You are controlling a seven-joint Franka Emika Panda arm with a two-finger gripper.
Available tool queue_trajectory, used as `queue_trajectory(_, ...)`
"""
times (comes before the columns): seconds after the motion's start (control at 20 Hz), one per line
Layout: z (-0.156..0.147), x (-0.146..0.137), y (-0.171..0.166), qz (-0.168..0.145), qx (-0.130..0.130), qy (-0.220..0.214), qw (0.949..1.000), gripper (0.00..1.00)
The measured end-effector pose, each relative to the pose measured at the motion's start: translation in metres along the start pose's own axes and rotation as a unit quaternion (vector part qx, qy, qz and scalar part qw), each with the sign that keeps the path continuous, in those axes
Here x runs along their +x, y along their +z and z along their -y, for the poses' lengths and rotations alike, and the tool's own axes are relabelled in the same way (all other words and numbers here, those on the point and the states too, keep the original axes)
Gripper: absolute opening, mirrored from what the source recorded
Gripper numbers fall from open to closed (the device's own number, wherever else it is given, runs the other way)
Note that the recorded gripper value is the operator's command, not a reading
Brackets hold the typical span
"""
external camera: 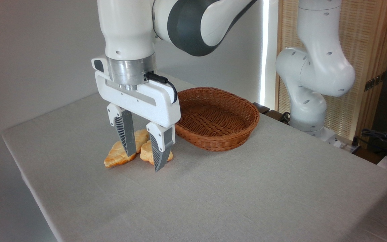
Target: Put bread into the basket
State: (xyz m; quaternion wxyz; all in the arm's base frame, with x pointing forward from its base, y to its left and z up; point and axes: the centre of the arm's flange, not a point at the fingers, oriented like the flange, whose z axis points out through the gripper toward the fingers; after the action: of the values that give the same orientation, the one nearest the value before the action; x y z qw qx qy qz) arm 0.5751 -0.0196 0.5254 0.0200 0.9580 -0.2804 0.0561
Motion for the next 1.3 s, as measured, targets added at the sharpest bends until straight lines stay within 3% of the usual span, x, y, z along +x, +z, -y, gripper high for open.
queue_trajectory(0.3, 0.018, -0.011, -0.007, 0.002, 0.000, -0.015, 0.9999, 1.00)
queue_trajectory(0.85, 0.016, -0.011, -0.010, 0.000, 0.001, -0.013, 0.9999, 1.00)
queue_trajectory(1.1, 0.001, -0.004, -0.013, 0.003, -0.003, 0.001, 1.0000, 1.00)
queue_trajectory(1.3, -0.030, 0.006, -0.001, 0.020, -0.016, 0.029, 0.9993, 1.00)
